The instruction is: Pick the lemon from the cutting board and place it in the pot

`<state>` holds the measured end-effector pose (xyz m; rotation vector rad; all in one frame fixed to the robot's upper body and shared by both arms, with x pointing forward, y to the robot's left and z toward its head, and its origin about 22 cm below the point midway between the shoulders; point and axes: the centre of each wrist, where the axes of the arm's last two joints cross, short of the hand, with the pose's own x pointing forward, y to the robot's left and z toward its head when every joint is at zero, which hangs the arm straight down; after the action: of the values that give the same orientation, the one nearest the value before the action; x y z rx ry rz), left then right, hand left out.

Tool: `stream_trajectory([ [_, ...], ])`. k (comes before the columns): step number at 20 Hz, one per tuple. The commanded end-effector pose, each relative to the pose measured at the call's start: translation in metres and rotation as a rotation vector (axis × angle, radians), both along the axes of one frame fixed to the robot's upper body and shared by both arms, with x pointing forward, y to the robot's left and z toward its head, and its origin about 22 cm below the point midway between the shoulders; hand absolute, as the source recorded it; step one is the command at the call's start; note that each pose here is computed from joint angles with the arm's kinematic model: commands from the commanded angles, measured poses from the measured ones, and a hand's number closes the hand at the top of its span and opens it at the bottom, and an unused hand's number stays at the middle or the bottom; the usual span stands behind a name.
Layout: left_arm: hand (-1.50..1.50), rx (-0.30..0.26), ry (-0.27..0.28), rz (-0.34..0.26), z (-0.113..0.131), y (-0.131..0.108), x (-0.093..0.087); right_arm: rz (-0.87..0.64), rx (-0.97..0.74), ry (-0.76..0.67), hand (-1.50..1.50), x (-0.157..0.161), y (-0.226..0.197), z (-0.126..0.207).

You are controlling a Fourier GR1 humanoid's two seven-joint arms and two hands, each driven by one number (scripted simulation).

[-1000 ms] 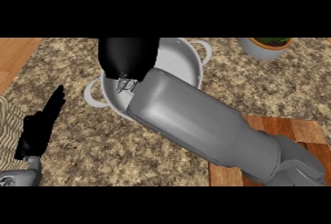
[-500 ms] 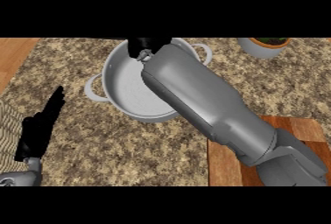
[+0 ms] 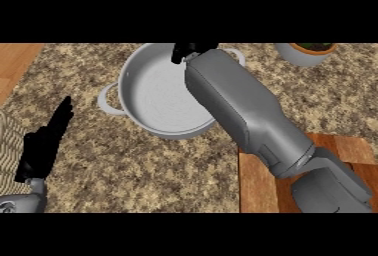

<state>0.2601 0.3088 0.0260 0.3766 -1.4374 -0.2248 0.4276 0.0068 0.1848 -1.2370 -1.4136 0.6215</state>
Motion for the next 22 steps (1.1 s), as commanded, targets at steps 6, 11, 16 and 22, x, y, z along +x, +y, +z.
stream_trajectory([
  [6,0.00,-0.001,-0.018,-0.025,0.009,-0.004,0.005,0.019,0.218,-0.001,-1.50,0.012,-0.024,-0.024],
  [11,0.00,0.002,-0.010,-0.018,0.003,-0.008,0.005,0.068,0.300,-0.117,-1.50,0.013,-0.021,-0.012],
  [16,0.00,0.007,0.003,0.002,-0.004,0.003,0.002,0.101,0.530,-0.392,-1.50,0.006,-0.015,0.011],
  [22,0.00,-0.007,0.002,0.012,0.000,0.007,-0.006,0.152,0.667,-0.338,-1.50,0.005,-0.017,0.018],
])
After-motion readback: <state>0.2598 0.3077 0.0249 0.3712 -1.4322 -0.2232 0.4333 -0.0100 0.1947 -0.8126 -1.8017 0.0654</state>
